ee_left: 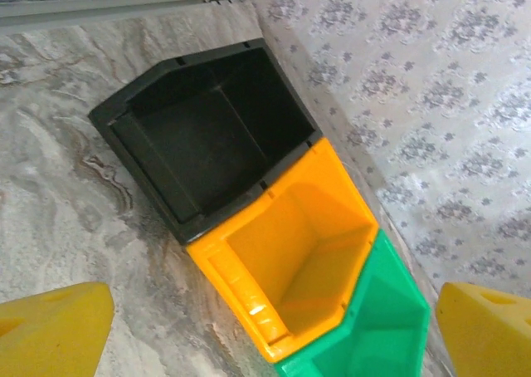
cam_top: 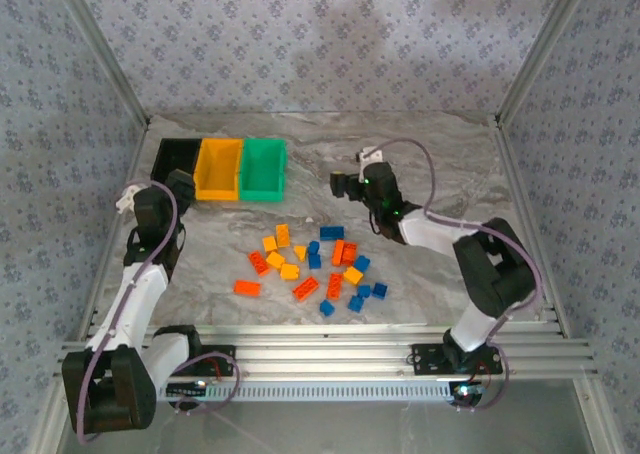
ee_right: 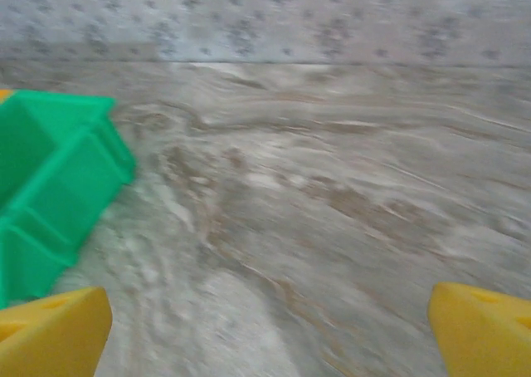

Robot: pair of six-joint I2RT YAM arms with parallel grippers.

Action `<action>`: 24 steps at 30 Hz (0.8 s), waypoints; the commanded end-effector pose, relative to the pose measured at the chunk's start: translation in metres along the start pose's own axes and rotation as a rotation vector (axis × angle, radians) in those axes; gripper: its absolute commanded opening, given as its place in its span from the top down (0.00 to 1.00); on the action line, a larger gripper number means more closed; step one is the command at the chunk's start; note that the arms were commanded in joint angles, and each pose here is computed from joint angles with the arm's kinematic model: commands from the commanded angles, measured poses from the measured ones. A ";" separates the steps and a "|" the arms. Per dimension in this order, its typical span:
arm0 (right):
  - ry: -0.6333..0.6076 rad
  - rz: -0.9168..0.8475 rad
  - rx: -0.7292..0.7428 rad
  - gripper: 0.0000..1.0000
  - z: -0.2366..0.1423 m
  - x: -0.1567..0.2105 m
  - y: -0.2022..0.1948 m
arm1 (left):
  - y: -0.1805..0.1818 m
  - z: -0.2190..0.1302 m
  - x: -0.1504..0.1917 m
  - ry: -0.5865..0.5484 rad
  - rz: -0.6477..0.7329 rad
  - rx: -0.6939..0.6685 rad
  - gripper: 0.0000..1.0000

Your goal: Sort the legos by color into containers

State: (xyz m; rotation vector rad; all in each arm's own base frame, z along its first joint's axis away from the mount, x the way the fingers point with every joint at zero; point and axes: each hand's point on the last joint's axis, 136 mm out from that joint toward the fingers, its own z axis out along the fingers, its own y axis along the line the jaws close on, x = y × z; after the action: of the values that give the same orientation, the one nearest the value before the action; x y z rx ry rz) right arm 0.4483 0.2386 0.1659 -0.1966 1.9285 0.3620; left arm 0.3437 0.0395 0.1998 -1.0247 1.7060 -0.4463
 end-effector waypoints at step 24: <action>0.397 0.298 0.050 0.24 0.131 0.027 0.105 | -0.036 0.000 0.036 0.255 0.213 0.057 0.14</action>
State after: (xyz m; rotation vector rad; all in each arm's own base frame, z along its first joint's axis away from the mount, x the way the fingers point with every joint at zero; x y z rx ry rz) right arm 0.5328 0.3815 0.1423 -0.0352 2.2305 0.4526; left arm 0.3506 -0.0029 0.1875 -0.8152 1.9981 -0.4775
